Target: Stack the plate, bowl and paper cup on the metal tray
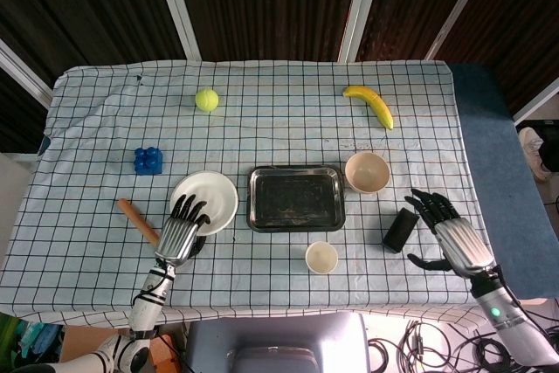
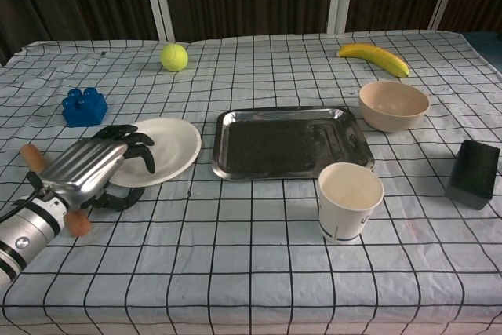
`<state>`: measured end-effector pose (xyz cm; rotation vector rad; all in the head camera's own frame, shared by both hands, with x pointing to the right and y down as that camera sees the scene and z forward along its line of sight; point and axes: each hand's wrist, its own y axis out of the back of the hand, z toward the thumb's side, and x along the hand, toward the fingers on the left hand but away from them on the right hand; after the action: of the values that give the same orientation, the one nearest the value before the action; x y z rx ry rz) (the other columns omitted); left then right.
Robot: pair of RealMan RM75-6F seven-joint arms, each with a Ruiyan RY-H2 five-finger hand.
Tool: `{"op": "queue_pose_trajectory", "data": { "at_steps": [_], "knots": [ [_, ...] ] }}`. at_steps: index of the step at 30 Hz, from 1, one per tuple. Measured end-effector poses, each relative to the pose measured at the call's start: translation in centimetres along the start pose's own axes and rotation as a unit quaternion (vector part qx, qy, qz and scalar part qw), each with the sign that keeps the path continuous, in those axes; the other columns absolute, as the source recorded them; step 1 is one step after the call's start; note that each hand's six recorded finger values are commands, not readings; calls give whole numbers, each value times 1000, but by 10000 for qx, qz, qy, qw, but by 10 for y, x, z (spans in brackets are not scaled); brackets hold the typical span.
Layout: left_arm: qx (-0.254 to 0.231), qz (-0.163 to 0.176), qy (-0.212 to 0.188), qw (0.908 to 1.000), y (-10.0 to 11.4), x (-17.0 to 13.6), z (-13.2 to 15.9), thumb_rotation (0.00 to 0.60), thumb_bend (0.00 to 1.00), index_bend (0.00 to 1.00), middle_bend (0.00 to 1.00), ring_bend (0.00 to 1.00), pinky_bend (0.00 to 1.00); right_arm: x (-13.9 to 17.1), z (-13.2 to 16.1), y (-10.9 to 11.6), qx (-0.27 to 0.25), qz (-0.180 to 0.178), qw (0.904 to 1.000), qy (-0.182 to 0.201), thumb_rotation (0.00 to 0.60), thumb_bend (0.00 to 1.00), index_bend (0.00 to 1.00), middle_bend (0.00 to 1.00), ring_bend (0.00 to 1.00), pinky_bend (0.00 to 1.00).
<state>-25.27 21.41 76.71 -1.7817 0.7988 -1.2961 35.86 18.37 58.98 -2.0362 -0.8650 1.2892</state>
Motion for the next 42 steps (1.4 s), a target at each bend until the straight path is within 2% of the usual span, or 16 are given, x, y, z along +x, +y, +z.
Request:
{"op": "queue_pose_trajectory", "data": {
  "at_steps": [3, 11, 13, 23, 33, 38, 42],
  "knots": [
    [4, 75, 12, 10000, 0, 5, 2, 600, 356, 505, 208, 71, 56, 2, -4, 0, -5, 30, 10000, -49, 600, 118, 0, 0, 0, 0],
    [-11, 307, 108, 9995, 1, 13, -1, 600, 364, 724, 297, 103, 48, 6, -10, -1, -27, 81, 9999, -143, 600, 118, 0, 0, 0, 0],
    [10, 352, 133, 9993, 1, 15, -2, 600, 372, 749, 308, 106, 45, 8, -11, -1, -15, 91, 9998, -157, 600, 118, 0, 0, 0, 0],
    [0, 737, 126, 9972, 13, 16, -3, 600, 417, 746, 311, 106, 38, 13, -20, -2, -49, 128, 9995, -276, 600, 118, 0, 0, 0, 0],
    [103, 1425, -12, 9897, 48, 12, -5, 600, 443, 746, 321, 112, 35, 17, -29, -2, -135, 113, 9992, -372, 600, 118, 0, 0, 0, 0],
    [48, 1695, -220, 9853, 66, 12, 7, 600, 444, 746, 330, 120, 35, 18, -34, -1, -215, 62, 9988, -426, 600, 118, 0, 0, 0, 0],
    [24, 1779, -539, 9826, 78, 15, 29, 600, 441, 746, 334, 127, 35, 19, -37, 3, -297, -36, 9985, -456, 600, 118, 0, 0, 0, 0]
  ]
}}
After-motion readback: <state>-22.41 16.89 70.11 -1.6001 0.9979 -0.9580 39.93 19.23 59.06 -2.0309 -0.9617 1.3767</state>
